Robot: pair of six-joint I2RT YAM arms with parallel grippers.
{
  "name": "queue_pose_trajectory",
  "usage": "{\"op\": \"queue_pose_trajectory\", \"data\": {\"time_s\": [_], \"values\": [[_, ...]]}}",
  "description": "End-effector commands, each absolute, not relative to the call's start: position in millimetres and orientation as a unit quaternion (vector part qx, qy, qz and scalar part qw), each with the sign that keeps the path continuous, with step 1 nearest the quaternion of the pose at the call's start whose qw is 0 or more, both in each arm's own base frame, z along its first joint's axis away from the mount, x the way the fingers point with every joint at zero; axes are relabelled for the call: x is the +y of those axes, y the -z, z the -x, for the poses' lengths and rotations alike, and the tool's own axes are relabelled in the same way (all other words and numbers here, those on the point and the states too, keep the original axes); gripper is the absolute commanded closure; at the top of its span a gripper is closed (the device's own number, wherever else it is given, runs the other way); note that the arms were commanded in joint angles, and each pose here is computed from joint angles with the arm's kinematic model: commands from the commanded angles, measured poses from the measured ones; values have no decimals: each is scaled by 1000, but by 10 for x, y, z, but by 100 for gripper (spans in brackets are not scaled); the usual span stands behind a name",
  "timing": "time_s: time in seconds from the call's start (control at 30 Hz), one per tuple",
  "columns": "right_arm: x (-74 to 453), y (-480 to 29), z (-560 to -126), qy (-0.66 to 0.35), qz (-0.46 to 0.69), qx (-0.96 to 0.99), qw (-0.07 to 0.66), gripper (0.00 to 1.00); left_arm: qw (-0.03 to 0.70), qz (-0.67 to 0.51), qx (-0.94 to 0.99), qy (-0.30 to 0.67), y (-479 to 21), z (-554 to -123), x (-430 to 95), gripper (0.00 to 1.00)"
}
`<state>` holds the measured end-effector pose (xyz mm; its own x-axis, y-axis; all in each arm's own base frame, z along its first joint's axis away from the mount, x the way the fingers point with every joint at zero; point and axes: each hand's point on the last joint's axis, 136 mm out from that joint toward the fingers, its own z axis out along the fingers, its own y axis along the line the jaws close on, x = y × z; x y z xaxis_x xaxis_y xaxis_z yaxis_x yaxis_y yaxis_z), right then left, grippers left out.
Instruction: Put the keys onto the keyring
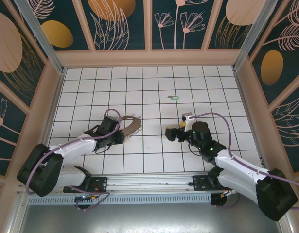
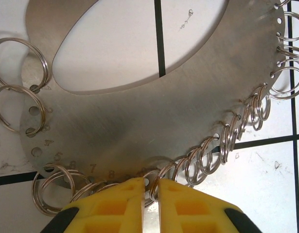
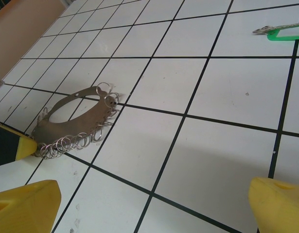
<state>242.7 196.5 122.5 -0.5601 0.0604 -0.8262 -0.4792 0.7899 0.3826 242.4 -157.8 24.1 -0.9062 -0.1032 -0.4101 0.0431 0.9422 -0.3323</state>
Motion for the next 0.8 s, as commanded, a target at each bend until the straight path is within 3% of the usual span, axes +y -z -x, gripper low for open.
{"op": "queue_pose_trajectory", "data": {"time_s": [0.0, 0.77], "values": [[1977, -1307, -2439, -301, 132, 819, 471, 1, 220, 11, 959, 179, -366, -2450, -1637, 85], [1964, -1291, -2435, -300, 130, 819, 471, 1, 211, 4, 959, 188, -309, -2468, -1702, 79]]}}
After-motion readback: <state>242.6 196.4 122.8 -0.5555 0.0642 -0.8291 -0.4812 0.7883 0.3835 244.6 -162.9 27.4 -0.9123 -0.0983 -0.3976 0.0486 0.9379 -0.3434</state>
